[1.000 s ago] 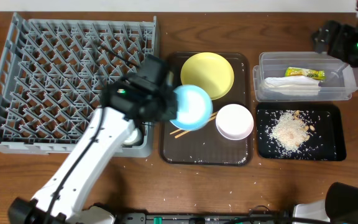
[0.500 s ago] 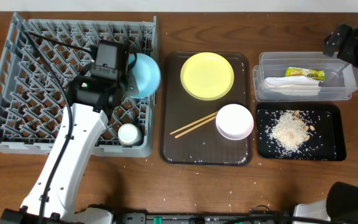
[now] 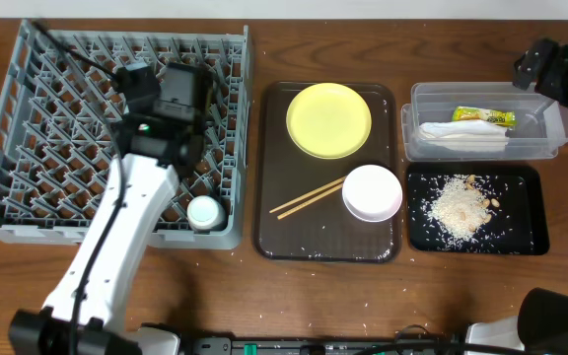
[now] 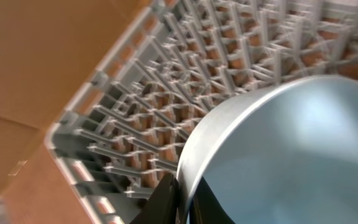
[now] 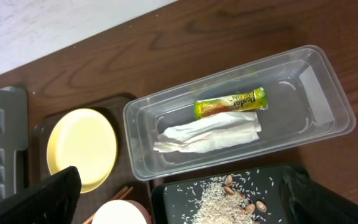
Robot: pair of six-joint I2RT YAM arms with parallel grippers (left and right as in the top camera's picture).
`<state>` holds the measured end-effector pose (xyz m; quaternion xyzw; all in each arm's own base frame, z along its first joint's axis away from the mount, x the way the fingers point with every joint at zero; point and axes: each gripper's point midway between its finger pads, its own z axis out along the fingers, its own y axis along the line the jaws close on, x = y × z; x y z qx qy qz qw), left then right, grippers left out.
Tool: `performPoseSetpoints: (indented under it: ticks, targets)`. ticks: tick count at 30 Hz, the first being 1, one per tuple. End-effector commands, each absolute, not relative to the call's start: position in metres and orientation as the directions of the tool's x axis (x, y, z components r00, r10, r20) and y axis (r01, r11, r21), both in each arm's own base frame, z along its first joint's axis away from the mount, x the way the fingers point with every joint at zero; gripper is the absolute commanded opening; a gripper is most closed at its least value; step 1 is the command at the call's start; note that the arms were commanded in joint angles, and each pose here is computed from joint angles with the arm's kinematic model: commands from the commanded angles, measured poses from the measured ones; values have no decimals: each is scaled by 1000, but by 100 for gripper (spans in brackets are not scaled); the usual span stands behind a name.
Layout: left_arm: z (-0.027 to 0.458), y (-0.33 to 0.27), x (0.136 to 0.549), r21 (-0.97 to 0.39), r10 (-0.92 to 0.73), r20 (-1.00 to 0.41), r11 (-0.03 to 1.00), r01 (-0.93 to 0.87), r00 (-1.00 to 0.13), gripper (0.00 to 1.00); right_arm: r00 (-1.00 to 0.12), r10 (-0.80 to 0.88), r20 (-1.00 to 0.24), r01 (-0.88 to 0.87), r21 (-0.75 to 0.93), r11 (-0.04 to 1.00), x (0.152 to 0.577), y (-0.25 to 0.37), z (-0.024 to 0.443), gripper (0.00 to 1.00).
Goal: Sort waste into correct bins and load items into the dishwasher
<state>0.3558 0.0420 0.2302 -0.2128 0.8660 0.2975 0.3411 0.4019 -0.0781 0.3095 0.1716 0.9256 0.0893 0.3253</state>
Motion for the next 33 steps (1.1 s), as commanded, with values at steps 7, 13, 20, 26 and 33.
performPoseSetpoints:
  ticks: [7,13,20,26,33]
  targets:
    - [236,20,362,573,77,-770,521,-633,-633,7,-722,393,-569,276,285,918,402,-82,310,99]
    - [215,2,373,672,187,-710,467,-575,-679,7,-722,393,-569,276,285,918,402,-82,310,99]
    - [204,-1,374,645,157,-729,483,-592,-666,7,-722,393,-569,276,285,918,402,-82,310,99]
    - [211,-4,367,548,49,-760,585,-598,-648,11,-722,393,-569,276,285,918,402,-82,310,99]
    - [227,-5,345,238,-230,-709,812,-533,-667,41,-722,393,-569,276,285,918,402,-82,310,99]
